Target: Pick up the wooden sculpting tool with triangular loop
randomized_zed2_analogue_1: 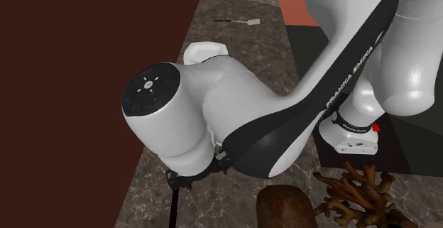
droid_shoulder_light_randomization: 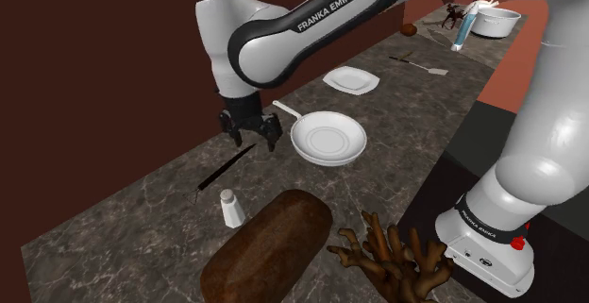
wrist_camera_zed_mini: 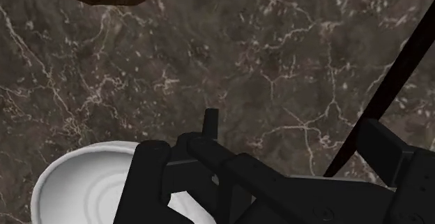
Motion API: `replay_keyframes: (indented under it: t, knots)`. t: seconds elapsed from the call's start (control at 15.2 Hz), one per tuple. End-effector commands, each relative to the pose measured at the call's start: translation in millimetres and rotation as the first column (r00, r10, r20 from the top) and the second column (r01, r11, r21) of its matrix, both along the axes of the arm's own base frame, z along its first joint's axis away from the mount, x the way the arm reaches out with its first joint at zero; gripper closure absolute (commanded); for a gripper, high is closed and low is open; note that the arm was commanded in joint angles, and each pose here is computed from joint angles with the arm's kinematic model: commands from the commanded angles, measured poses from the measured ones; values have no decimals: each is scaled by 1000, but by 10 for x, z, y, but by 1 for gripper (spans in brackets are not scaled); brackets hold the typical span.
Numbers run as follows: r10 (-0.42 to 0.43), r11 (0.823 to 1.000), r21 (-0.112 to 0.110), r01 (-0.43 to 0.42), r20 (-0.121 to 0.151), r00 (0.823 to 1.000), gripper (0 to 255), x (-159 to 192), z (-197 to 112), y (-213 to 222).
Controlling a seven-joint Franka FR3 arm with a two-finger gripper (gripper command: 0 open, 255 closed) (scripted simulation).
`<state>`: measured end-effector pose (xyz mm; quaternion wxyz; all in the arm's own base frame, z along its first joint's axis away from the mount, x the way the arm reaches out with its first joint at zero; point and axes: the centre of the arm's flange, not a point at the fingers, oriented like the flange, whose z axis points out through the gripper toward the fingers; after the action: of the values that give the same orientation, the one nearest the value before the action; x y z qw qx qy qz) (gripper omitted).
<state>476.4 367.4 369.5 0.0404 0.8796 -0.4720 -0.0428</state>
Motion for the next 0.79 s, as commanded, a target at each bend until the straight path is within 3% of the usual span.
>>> replay_keyframes:
  t: [0.0,0.2,0.46,0.73]
  knots:
    - [-70,998,4,70,-9,998,0,175,-171,124]
    - [-165,986,11,165,-23,986,0,458,-379,303]
    - [-290,957,19,290,-42,956,0,856,-659,502]
    - [-311,950,21,313,-45,949,0,930,-869,533]
